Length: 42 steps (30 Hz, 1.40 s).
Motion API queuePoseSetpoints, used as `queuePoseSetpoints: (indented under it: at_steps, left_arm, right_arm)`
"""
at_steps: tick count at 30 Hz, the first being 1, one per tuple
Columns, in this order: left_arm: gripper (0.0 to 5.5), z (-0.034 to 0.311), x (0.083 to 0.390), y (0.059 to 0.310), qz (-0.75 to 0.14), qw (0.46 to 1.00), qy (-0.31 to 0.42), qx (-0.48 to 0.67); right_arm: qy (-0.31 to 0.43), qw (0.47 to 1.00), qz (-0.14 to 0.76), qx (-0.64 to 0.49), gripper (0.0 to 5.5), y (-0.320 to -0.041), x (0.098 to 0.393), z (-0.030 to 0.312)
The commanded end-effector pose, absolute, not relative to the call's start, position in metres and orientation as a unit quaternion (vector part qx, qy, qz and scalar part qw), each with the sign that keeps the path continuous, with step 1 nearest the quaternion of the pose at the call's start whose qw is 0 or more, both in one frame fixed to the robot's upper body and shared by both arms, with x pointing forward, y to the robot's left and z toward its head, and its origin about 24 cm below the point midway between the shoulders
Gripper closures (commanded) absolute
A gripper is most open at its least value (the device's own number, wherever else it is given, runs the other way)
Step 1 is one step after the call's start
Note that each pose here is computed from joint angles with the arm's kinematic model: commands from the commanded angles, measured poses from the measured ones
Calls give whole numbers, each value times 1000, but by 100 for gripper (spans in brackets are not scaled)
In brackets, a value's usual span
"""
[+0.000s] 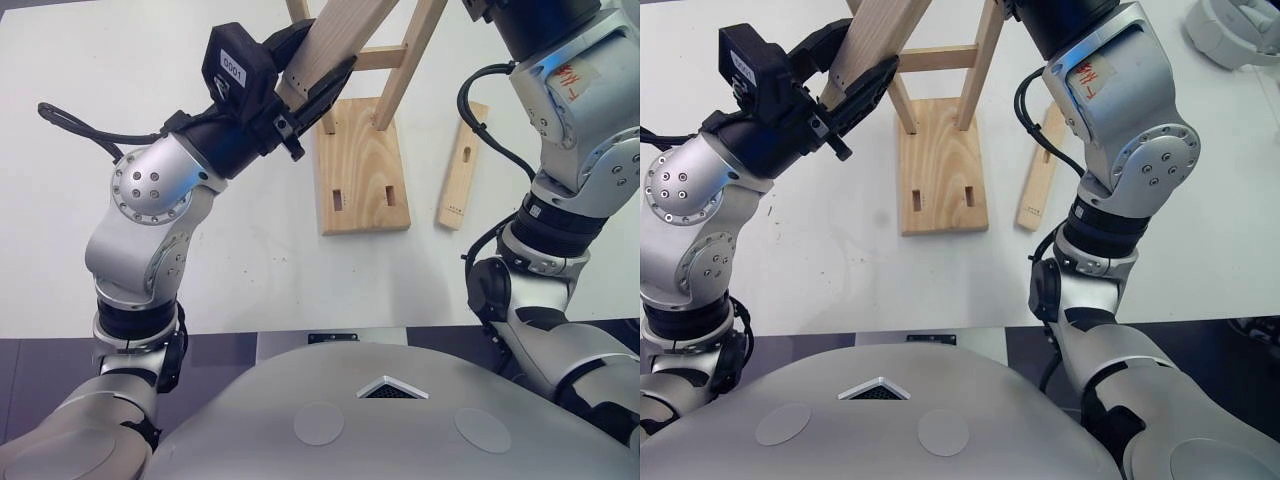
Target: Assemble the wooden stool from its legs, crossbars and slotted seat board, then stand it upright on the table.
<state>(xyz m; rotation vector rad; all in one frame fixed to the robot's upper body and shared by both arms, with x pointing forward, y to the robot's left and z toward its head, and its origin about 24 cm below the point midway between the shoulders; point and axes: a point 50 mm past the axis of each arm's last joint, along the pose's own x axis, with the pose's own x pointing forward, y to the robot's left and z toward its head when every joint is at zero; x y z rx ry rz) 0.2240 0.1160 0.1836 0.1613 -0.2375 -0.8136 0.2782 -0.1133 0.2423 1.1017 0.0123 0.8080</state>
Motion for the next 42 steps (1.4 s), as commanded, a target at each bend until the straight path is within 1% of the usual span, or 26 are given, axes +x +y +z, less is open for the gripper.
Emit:
queuePoseSetpoints:
  at_steps: [1,7,9,13,17,18,23,25,28,32,35,39,40,42]
  left_arm:
    - [345,184,223,120,-386,910,-122,94]
    - [345,179,225,122,-379,910,-115,125]
    - [345,178,224,122,-383,907,-114,130]
    - [345,178,223,122,-388,905,-114,133]
    - [345,175,223,121,-389,905,-111,130]
    - [309,174,224,121,-384,907,-106,135]
    - [221,169,220,126,-381,913,-88,115]
    - [181,171,218,131,-374,917,-90,107]
    - [143,173,212,138,-363,922,-92,97]
    - [75,157,202,150,-339,933,-52,110]
    - [71,137,194,161,-312,943,-6,117]
    - [71,100,189,176,-274,951,78,119]
    - [71,91,188,179,-264,952,97,116]
    - [71,83,184,177,-266,952,113,102]
  right_arm:
    - [0,780,370,504,297,-117,277,249]
    - [23,806,358,470,416,-115,276,245]
    - [26,812,356,462,443,-114,275,244]
    - [22,809,354,468,444,-115,275,244]
    - [12,818,355,452,444,-116,272,244]
    - [8,817,352,457,445,-117,271,244]
    - [-25,828,327,455,445,-131,264,248]
    - [-31,844,303,442,445,-142,261,245]
    - [-28,881,258,396,445,-158,256,237]
    - [-5,916,189,353,445,-174,242,217]
    - [2,938,169,302,445,-177,227,206]
    - [-2,952,153,264,445,-179,221,194]
    - [7,955,151,256,445,-178,219,186]
    - [21,959,149,241,445,-177,215,172]
